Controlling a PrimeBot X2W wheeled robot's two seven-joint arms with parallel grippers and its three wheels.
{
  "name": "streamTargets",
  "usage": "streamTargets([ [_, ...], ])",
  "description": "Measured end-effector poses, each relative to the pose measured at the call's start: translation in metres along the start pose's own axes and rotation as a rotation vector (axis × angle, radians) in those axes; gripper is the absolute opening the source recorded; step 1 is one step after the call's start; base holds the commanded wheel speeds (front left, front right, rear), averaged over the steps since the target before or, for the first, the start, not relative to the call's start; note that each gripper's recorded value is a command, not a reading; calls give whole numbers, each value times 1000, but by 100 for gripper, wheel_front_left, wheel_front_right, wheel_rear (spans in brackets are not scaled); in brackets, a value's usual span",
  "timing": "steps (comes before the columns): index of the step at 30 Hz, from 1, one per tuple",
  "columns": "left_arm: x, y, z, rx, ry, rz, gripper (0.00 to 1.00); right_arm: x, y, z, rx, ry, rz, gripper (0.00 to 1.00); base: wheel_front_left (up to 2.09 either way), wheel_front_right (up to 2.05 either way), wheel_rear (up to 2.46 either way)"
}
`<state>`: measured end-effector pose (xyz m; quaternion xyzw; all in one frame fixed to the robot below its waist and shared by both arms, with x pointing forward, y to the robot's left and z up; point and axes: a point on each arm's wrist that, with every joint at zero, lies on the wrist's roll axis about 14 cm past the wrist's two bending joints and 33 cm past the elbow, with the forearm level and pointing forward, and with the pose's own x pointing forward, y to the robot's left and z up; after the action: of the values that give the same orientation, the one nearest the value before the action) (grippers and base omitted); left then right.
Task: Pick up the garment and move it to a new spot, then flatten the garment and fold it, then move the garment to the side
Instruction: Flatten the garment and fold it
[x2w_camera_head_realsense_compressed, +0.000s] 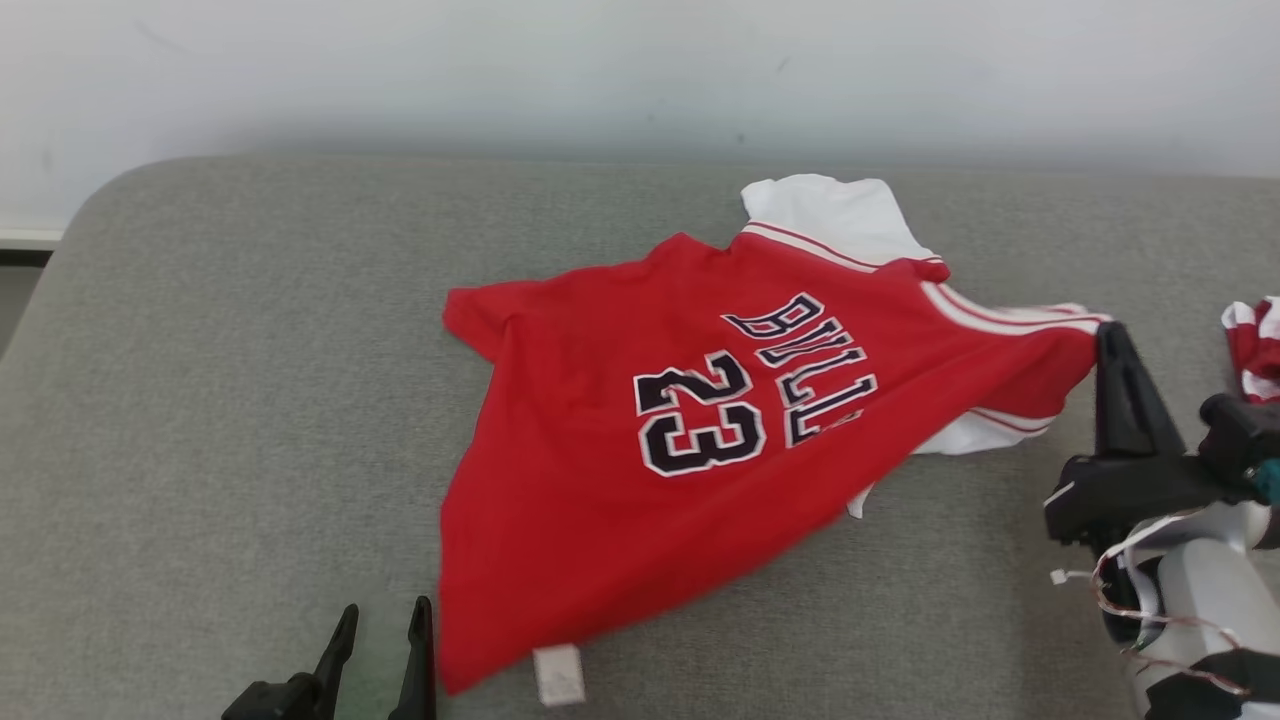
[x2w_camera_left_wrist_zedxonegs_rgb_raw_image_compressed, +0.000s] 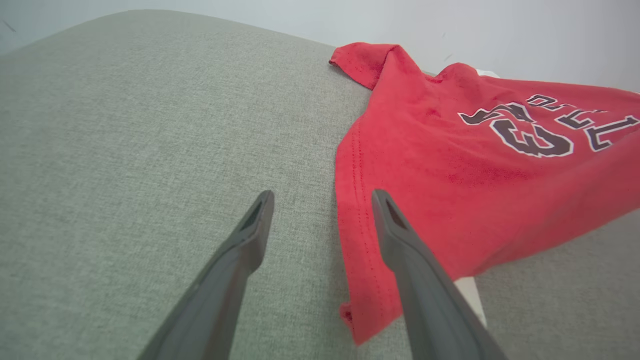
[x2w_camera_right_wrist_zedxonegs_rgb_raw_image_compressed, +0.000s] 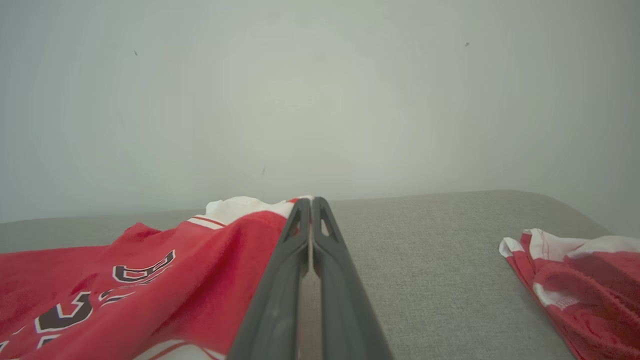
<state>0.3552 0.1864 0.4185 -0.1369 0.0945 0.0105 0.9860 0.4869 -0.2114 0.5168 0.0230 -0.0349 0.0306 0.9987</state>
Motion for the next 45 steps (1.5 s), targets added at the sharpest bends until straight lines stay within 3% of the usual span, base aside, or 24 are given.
streamTargets([
  [1, 1, -2, 0, 1, 1, -6, 100, 1, -7, 3, -17, -2, -14, 0, 0, 0, 0],
  [2, 3, -4, -1, 4, 5, -14, 100, 2, -13, 4, -36, 0, -23, 19, 0, 0, 0],
  [3, 4, -6, -2, 6, 9, -19, 100, 3, -16, 4, -49, 5, -29, 79, 0, 0, 0],
  [4, 5, -8, -3, 6, 11, -25, 100, 4, -19, 3, -53, 14, -36, 100, 0, 0, 0],
  [11, 8, -12, -5, 7, 19, -39, 100, 10, 2, 14, -42, -27, 5, 100, 0, 0, 0],
  [21, 6, -12, -8, 5, 25, -39, 100, -61, 39, -66, 66, 179, 62, 100, 0, 0, 0],
  [25, 8, -16, -9, 6, 30, -49, 100, -74, 45, -79, 97, 217, 63, 100, 0, 0, 0],
  [40, 4, -8, -11, 1, 37, -25, 100, -50, 76, -83, 227, 226, 105, 100, 0, 0, 0],
  [41, 3, -7, -11, 0, 38, -20, 100, -49, 77, -84, 228, 229, 107, 85, 0, 0, 0],
  [42, 2, -5, -12, 0, 38, -16, 100, -48, 78, -85, 228, 232, 110, 48, 0, 0, 0],
  [43, 1, -4, -12, -2, 38, -10, 100, -47, 79, -86, 227, 235, 113, 25, 0, 0, 0],
  [44, 1, -2, -12, -4, 39, -5, 100, -45, 80, -86, 224, 234, 118, 25, 0, 0, 0],
  [45, 0, 0, -12, -7, 39, 3, 100, -42, 82, -85, 222, 231, 124, 0, 0, 0, 0],
])
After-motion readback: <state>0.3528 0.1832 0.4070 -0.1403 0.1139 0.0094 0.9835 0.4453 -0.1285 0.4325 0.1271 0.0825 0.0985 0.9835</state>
